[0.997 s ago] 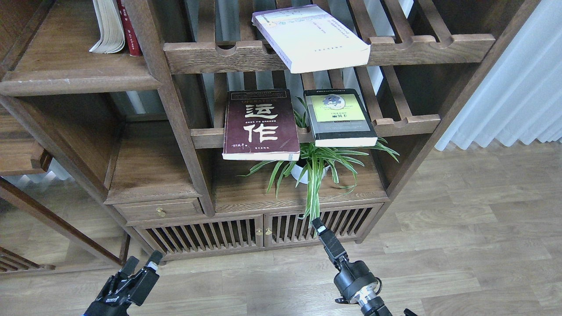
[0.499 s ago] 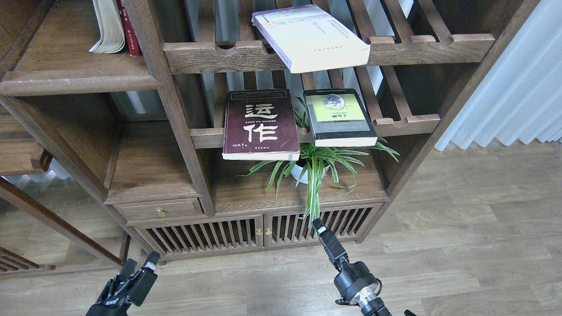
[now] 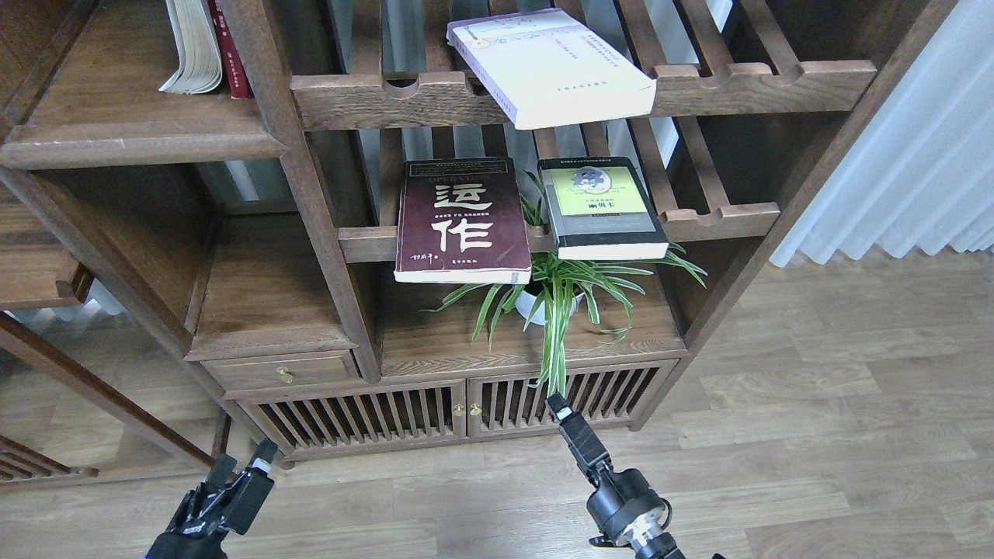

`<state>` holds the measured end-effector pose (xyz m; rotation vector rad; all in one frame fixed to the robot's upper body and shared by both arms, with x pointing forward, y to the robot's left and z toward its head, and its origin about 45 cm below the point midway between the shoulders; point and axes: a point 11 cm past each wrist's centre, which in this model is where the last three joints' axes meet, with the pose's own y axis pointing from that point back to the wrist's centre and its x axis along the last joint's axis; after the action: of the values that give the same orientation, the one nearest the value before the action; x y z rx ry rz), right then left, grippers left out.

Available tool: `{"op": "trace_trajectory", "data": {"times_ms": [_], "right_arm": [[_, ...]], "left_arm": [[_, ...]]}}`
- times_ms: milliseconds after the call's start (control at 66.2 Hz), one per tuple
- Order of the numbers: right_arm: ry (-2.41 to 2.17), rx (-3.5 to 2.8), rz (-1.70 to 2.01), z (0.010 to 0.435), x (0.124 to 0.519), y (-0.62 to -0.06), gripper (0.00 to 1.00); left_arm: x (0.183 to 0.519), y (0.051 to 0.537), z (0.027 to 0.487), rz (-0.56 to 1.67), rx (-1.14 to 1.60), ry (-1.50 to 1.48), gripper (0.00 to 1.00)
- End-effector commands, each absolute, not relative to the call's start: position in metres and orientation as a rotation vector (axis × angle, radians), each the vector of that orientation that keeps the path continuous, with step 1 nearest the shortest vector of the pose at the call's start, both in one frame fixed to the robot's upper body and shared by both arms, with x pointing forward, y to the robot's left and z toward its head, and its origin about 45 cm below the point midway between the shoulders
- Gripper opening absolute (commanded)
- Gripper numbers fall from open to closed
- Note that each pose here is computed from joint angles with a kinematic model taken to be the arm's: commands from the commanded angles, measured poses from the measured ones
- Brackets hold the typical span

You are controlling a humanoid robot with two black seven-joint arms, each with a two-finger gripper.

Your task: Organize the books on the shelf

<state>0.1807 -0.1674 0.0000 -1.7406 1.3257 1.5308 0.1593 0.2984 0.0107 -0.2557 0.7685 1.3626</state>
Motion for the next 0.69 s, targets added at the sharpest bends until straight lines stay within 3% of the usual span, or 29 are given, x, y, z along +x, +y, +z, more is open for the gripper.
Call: {"op": "trace_trajectory", "data": {"times_ms": [0,136,272,423,680], "right_arm": [[1.327,-1.745,1.536,-0.001,0.180,-0.167,0.99],[1.317,-1.746,1.530,0.001,0.182,-0.166,0.99],[1.325,-1.737,1.536,0.000,0.179,-0.167,0.99],[1.342,-1.715,1.541,-0.003,0.175,-0.171,0.99],[1.289,-1.578,1.454,0.022,0.233,-0.178,0.99]], "left_arm": [[0.162,0.297,0.010,1.352,-0.247,0.770,1.00],[0.163,0.292,0.013,1.347,-0.271,0.776,1.00],[0.140,0.288,0.009,1.395,-0.339,0.918,1.00],[0.131,0.310,0.009,1.487,-0.408,0.994,1.00],[0.135,0.337,0.014,1.560,-0.461,0.976,1.00]]}}
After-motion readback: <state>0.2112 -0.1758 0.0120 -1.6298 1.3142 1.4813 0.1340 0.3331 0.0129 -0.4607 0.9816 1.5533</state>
